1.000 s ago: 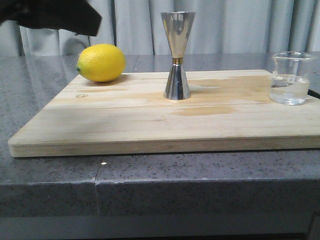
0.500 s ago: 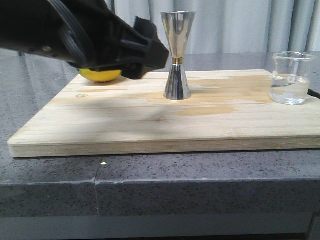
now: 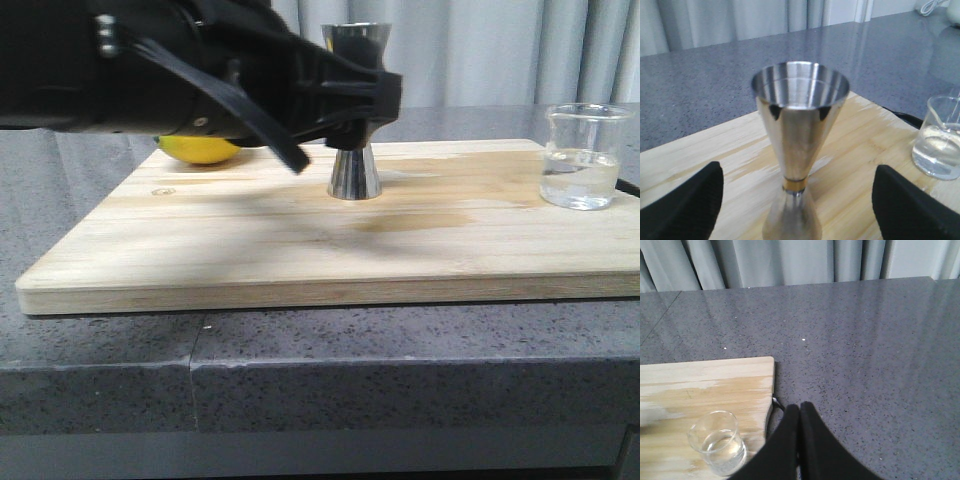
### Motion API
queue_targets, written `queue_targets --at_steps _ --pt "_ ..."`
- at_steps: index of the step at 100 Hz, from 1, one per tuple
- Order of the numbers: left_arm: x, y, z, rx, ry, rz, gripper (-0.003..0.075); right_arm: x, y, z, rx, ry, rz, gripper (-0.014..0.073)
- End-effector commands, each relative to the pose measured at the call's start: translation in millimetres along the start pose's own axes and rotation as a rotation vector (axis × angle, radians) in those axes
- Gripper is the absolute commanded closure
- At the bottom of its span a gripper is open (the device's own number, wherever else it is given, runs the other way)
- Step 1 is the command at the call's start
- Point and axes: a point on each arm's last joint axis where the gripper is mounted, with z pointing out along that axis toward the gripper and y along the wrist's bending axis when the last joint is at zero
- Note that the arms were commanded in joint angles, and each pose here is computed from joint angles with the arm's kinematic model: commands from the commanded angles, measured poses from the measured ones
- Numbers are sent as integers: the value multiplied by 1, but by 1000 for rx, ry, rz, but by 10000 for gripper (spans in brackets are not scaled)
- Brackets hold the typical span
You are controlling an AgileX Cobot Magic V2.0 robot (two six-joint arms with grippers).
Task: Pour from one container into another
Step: 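Reach the left gripper to the steel jigger and close around its waist, then lift the steel jigger upward with the left gripper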
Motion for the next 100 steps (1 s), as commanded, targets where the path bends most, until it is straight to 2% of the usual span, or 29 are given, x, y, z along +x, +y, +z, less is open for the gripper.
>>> queue_targets --at_steps 1,36,72,81,100 --pt "-29 -6 4 14 -153 -20 153 -18 1 -4 -1 -116 -23 662" --pt "-22 -11 32 34 -141 -63 155 -18 1 -4 -1 -116 -23 662" --pt "-14 -11 38 25 -131 -66 164 -18 1 -4 -1 -115 -23 662" --pt "-13 -10 38 23 -127 -67 227 -18 1 -4 -1 -115 -23 662" --pt "-13 -10 38 23 -129 -67 442 -18 1 -4 -1 -115 -23 662"
